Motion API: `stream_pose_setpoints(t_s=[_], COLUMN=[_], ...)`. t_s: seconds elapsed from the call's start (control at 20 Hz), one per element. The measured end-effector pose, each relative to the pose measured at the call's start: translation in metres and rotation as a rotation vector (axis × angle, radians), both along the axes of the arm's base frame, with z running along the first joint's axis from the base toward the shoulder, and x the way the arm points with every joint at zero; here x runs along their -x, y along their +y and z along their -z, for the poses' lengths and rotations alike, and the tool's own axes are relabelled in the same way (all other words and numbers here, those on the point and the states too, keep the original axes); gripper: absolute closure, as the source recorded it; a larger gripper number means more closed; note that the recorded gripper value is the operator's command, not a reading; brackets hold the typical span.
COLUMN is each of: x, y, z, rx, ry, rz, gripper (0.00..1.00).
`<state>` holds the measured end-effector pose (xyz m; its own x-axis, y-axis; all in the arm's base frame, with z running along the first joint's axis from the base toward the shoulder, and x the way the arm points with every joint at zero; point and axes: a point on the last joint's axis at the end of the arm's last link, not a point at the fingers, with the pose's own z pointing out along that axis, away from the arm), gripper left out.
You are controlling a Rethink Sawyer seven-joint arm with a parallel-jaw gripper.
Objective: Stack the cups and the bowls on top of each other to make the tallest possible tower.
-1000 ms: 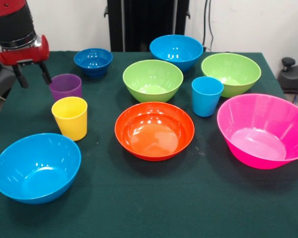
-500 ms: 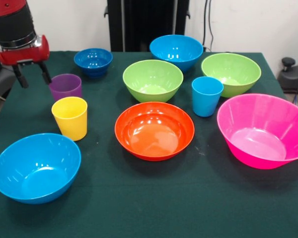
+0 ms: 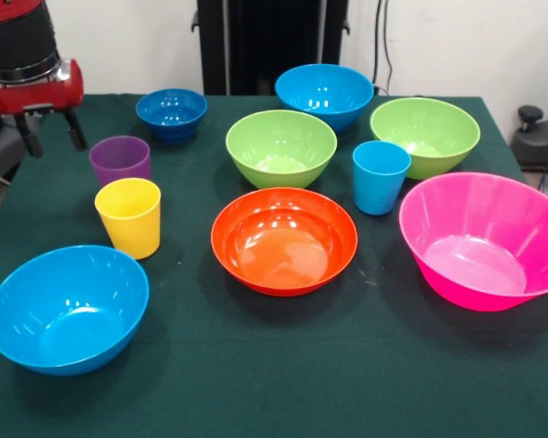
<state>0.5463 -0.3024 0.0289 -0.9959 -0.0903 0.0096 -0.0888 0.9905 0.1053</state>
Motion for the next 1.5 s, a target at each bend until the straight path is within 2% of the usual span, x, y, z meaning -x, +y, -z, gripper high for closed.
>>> stream_pose_setpoints(t_s=[0.45, 1.05, 1.5], x=[-0.001, -0.002, -0.003], y=[-0.005, -0.004, 0.008], z=[-0.006, -0.006, -0.005], rx=[0.029, 0.033, 0.033], ry=[-0.006, -0.005, -0.018], rz=[-0.011, -0.018, -0.041], gripper=[0.0, 0.0, 0.0])
